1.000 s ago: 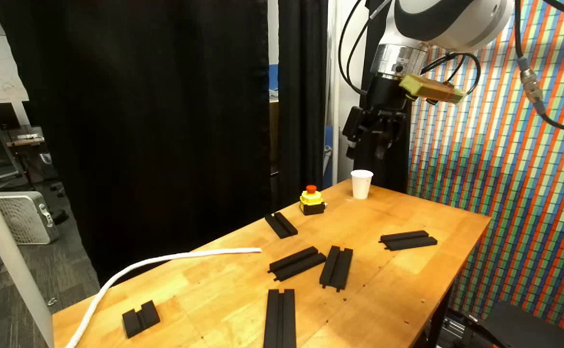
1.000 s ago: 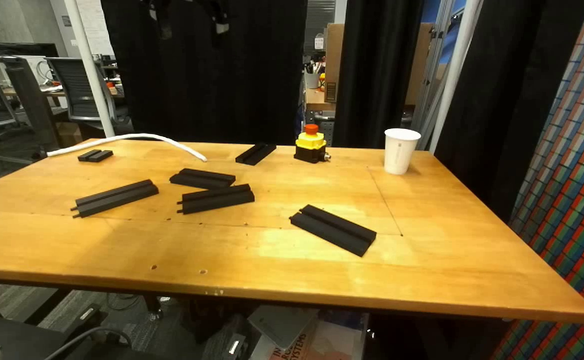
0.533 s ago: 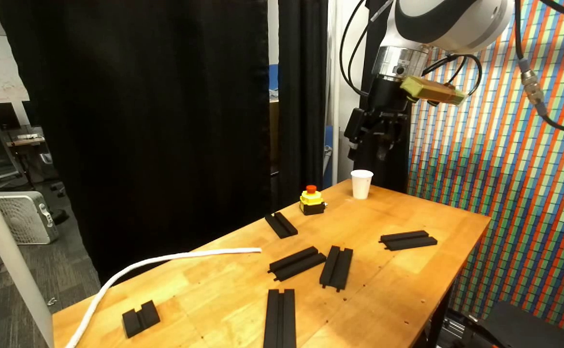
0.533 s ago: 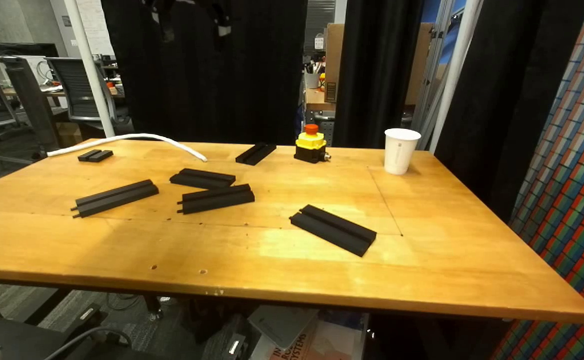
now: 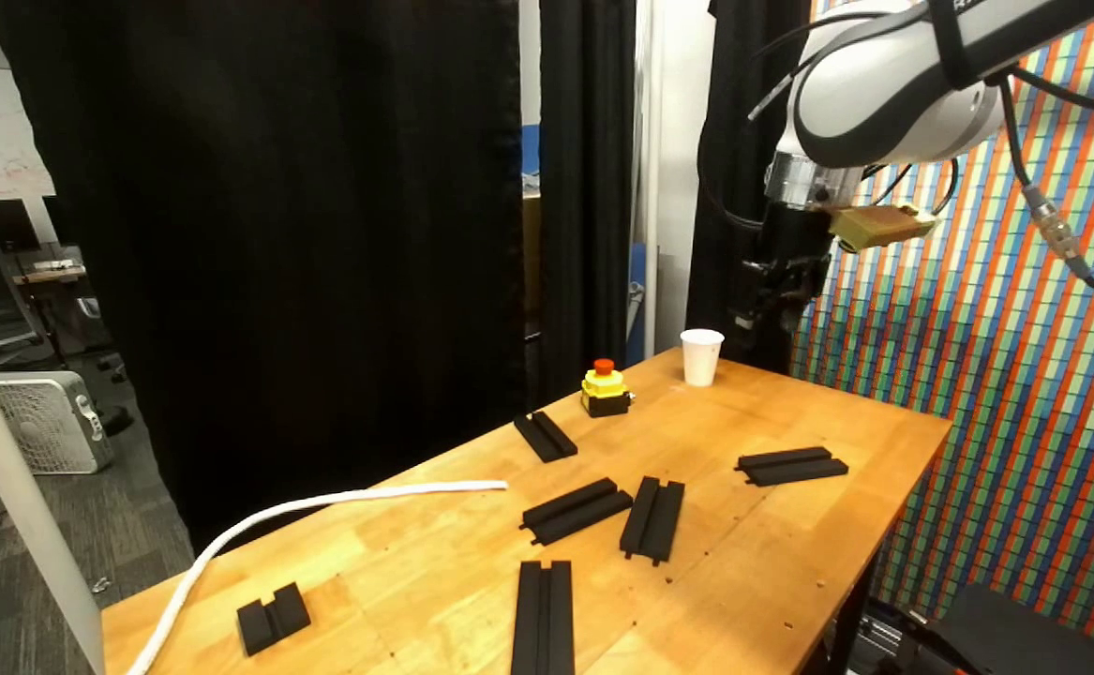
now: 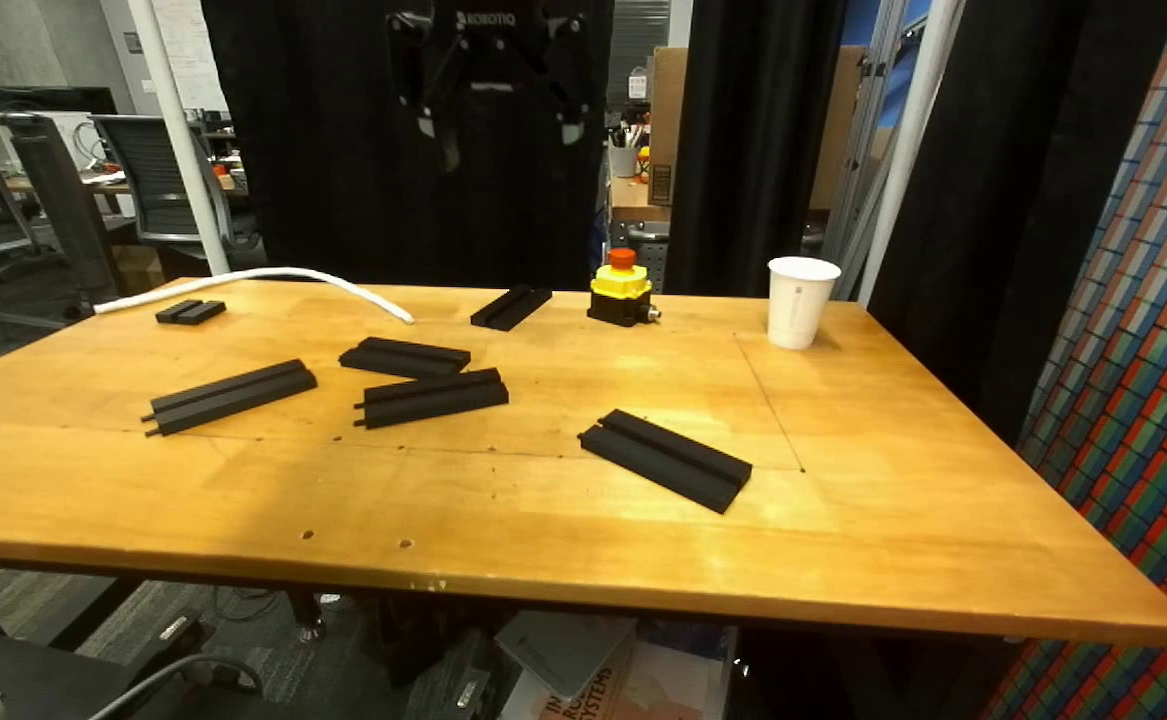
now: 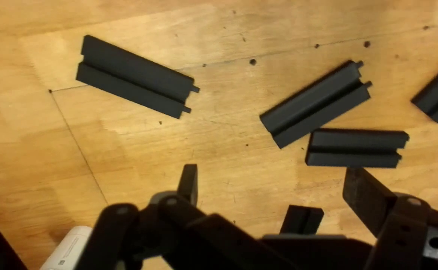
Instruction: Connect the four black pieces together
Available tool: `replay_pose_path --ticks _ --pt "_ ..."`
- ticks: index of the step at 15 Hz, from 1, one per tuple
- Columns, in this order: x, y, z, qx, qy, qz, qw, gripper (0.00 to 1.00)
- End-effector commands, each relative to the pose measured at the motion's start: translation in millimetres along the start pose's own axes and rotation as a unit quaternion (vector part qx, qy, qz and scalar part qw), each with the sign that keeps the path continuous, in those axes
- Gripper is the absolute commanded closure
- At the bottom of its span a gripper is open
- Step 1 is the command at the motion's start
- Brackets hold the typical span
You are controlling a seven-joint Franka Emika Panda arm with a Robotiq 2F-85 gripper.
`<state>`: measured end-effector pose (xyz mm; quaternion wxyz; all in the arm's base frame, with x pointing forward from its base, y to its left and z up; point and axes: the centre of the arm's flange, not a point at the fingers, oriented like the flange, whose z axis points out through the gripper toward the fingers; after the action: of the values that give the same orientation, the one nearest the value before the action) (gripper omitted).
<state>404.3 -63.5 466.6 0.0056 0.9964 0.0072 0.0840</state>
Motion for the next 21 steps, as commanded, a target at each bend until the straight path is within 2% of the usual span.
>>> replay_pose_path --ticks 1,4,6,10,13,16,21 --pt "-22 25 29 -0.023 -0.006 -0.099 0.9948 0.0" --pt "-35 29 63 -0.017 -0.027 -0.179 0.9832 0.0" --pt "-42 28 83 -0.015 -0.037 -0.231 0.972 0.0" --pt "-48 28 122 -0.016 -0.05 -0.334 0.9412 0.0" --pt "-46 35 157 -0.02 -0.05 -0.407 0.912 0.0" --pt "-38 41 176 -0.032 -0.046 -0.477 0.8773 0.0" --pt "-27 56 201 -0.053 -0.026 -0.584 0.81 0.0"
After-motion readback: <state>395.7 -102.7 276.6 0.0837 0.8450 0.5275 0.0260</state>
